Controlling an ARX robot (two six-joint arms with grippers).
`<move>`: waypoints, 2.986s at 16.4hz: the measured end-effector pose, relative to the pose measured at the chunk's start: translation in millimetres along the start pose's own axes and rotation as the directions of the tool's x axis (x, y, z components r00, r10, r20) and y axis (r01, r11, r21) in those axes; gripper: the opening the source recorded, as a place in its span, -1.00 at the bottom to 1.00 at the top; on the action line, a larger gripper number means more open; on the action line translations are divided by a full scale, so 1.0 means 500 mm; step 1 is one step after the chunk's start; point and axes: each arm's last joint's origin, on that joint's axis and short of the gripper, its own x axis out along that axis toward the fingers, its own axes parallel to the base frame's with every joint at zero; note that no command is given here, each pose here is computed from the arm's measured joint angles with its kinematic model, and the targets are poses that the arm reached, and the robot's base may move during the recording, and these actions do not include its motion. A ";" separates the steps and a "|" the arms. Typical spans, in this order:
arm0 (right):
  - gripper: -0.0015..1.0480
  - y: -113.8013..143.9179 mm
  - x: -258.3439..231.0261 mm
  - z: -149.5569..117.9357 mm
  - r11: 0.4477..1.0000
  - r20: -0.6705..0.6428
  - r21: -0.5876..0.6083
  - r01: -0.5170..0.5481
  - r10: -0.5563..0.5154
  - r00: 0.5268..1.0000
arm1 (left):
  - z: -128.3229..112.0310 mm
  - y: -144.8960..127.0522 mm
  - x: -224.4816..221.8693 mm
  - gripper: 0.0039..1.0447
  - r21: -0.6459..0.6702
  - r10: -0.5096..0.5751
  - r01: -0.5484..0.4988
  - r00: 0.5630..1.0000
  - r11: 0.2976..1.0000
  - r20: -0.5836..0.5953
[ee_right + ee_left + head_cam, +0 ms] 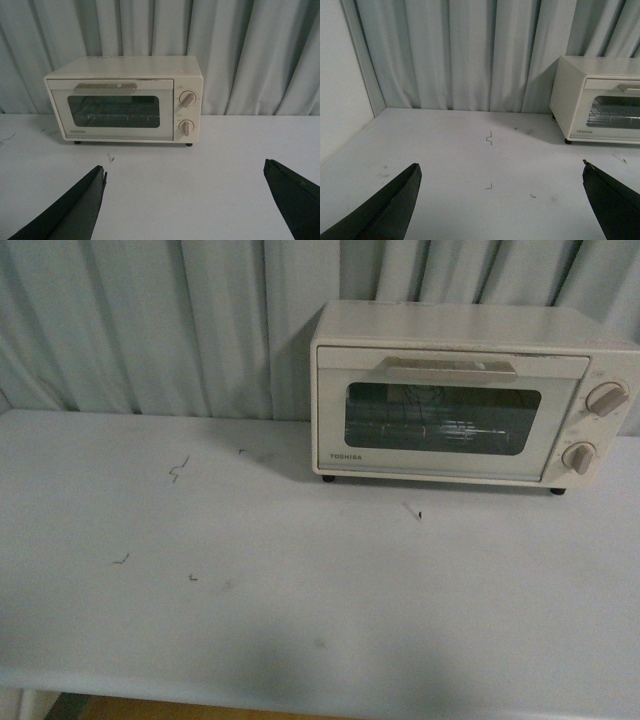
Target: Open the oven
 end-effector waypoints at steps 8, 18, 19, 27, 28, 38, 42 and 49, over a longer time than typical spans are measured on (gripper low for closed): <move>0.87 0.000 0.000 -0.001 1.000 -0.005 0.000 0.000 0.000 1.000 | -0.001 0.000 0.000 0.88 0.000 0.000 0.000 1.000 1.000 -0.004; 0.87 0.000 0.000 0.000 1.000 -0.002 0.000 0.000 0.000 1.000 | -0.001 0.000 0.000 0.88 0.000 0.000 0.000 1.000 1.000 -0.005; 0.87 0.000 0.000 -0.001 1.000 -0.006 0.000 0.000 0.000 1.000 | -0.001 0.000 0.000 0.88 0.000 0.000 0.000 1.000 1.000 -0.004; 0.87 0.000 0.000 -0.001 1.000 -0.005 0.000 0.000 0.000 1.000 | -0.001 0.000 0.000 0.88 0.000 0.000 0.000 1.000 1.000 -0.004; 0.87 0.000 0.000 -0.001 1.000 -0.005 0.000 0.000 0.000 1.000 | -0.001 0.000 0.000 0.88 0.000 0.000 0.000 1.000 1.000 -0.004; 0.87 0.000 0.000 -0.001 1.000 -0.004 0.000 0.000 0.000 1.000 | 0.129 -0.096 0.150 0.88 -0.252 -0.294 0.241 0.935 0.937 -0.200; 0.87 0.000 0.000 -0.001 1.000 -0.005 0.000 0.000 0.000 1.000 | 0.095 -0.197 0.295 0.88 -0.505 -0.342 0.048 0.791 0.862 -0.508; 0.87 0.000 0.000 -0.001 1.000 -0.005 0.000 0.000 0.000 1.000 | 0.056 -0.281 0.385 0.88 -0.639 -0.352 -0.190 0.702 0.745 -0.619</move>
